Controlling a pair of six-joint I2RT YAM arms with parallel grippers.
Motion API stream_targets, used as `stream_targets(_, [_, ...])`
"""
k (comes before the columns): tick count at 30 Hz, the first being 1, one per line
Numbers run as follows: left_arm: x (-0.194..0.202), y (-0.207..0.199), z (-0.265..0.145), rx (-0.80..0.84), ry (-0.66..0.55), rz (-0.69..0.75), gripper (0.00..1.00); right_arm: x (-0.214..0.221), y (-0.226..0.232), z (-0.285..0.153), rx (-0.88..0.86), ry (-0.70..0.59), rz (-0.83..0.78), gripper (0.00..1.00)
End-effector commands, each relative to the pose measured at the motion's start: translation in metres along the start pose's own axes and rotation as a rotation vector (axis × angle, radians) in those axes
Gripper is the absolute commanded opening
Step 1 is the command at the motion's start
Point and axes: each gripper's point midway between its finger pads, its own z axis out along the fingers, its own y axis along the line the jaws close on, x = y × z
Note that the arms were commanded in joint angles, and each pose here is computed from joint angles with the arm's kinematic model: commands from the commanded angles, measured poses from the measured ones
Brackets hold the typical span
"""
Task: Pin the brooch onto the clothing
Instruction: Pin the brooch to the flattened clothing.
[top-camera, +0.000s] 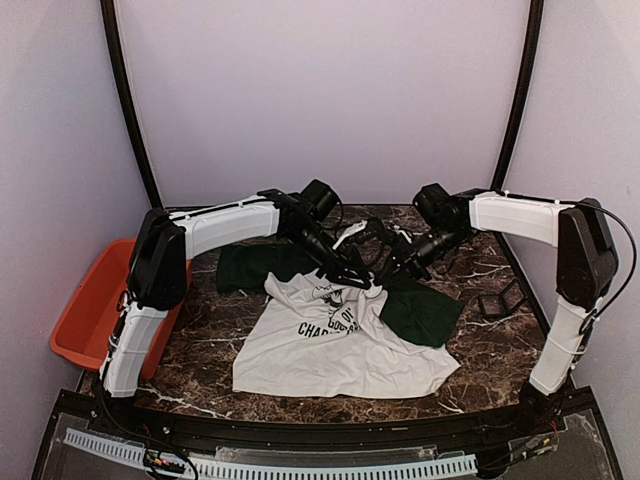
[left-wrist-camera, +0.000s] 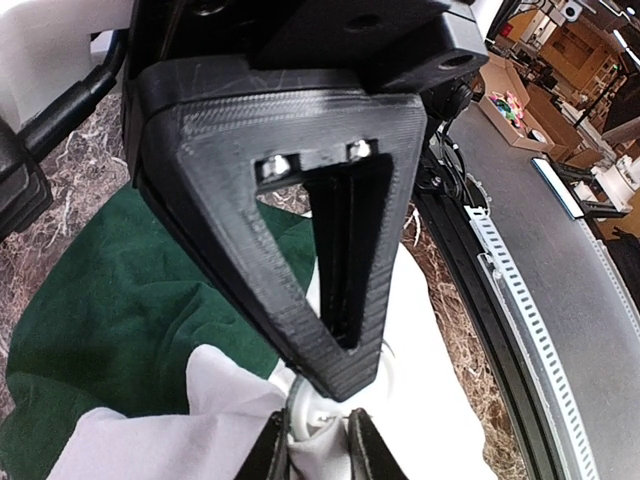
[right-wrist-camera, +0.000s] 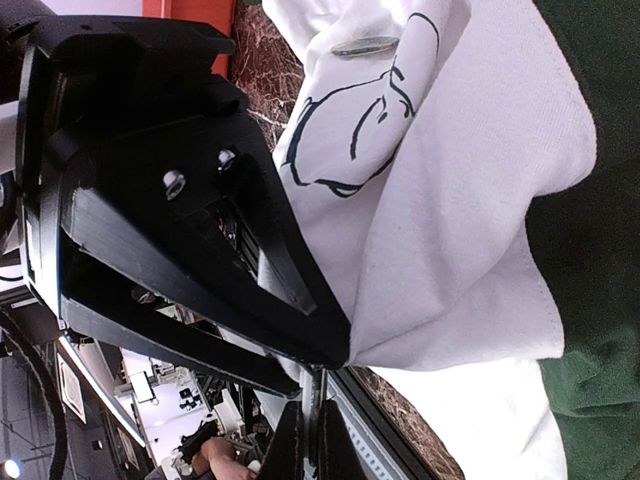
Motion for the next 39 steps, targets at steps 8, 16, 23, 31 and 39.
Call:
stream_targets(8, [-0.010, -0.040, 0.033, 0.131, -0.001, 0.006, 0.18, -0.036, 0.014, -0.009, -0.002, -0.117, -0.136, 0.00])
stream_targets(16, [0.000, -0.037, 0.038, 0.086, 0.061, 0.018, 0.18, -0.039, 0.007, -0.009, 0.038, -0.123, -0.118, 0.00])
stream_targets(23, [0.000, -0.038, 0.036, 0.075, 0.084, 0.036, 0.20, -0.036, 0.005, -0.008, 0.041, -0.119, -0.116, 0.00])
stream_targets(31, [0.000, -0.040, 0.032, 0.067, 0.101, 0.050, 0.22, -0.034, 0.006, -0.008, 0.033, -0.113, -0.122, 0.00])
stream_targets(39, [0.003, -0.039, 0.031, 0.052, 0.121, 0.057, 0.23, -0.032, 0.009, -0.009, 0.022, -0.112, -0.129, 0.00])
